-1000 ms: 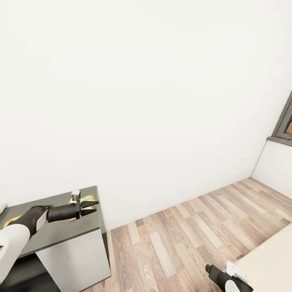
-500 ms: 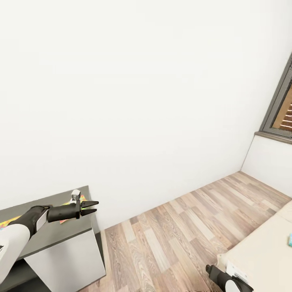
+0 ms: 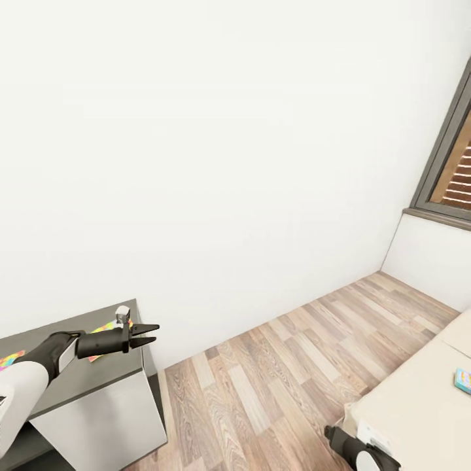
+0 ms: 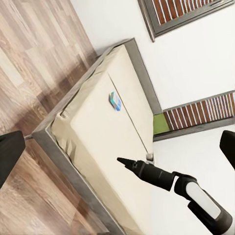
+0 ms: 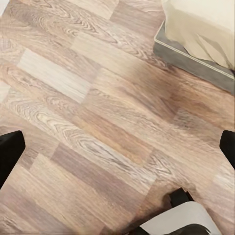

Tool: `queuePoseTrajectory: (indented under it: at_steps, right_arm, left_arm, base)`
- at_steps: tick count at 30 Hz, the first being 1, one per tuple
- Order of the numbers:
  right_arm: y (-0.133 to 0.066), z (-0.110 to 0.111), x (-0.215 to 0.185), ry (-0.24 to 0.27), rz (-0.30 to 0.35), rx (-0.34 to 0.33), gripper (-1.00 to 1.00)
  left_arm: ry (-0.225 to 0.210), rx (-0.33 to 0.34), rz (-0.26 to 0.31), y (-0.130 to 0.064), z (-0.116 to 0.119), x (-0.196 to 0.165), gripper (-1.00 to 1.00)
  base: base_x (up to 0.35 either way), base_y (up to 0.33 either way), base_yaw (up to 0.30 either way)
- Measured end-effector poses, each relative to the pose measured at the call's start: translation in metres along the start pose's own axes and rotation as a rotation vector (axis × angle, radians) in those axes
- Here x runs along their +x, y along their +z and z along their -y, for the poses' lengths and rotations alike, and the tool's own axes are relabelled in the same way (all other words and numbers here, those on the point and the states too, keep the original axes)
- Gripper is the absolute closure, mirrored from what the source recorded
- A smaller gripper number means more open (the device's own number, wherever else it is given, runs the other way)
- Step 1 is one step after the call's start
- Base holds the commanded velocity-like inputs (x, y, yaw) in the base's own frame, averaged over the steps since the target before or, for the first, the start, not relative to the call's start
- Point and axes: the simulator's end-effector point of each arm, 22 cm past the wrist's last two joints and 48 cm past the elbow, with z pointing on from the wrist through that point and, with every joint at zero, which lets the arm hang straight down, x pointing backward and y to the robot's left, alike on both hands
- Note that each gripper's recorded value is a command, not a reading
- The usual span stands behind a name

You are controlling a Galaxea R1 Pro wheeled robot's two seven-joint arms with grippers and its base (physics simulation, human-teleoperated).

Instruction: Put all the toys in the child's room - the three board games (two on the bed and one on the table), the two jigsaw puzzles on the table, and the tennis ball on the table - inside the toy box on the table in the child's room.

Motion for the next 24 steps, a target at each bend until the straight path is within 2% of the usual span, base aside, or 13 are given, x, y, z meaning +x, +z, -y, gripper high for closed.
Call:
queuePoseTrajectory:
  at_steps: [3, 7, 11, 17, 24]
  right_arm:
    - [-0.003, -0.010, -0.004, -0.010, 0.010, -0.019, -1.00]
    - [-0.016, -0.034, -0.030, -0.022, 0.059, -0.072, -1.00]
    - [-0.048, -0.069, -0.075, -0.040, 0.127, -0.169, -1.00]
    - [-0.072, -0.075, -0.109, -0.028, 0.176, -0.203, -1.00]
    - [-0.080, -0.076, -0.116, -0.038, 0.176, -0.209, -1.00]
  left_arm:
    - [-0.001, 0.004, -0.003, 0.003, 0.001, 0.001, -1.00]
    - [-0.001, 0.012, -0.007, 0.008, 0.003, 0.003, -1.00]
    - [-0.002, 0.014, -0.009, 0.010, 0.003, 0.004, -1.00]
    - [-0.002, 0.014, -0.009, 0.011, 0.004, 0.003, -1.00]
    - [0.005, 0.034, -0.013, 0.020, 0.008, 0.006, -1.00]
  base:
    - [0.000, 0.000, -0.002]
    - [0.000, 0.000, -0.001]
    - [0.000, 0.000, 0.000]
    - [0.000, 0.000, 0.000]
    - [0.000, 0.000, 0.000]
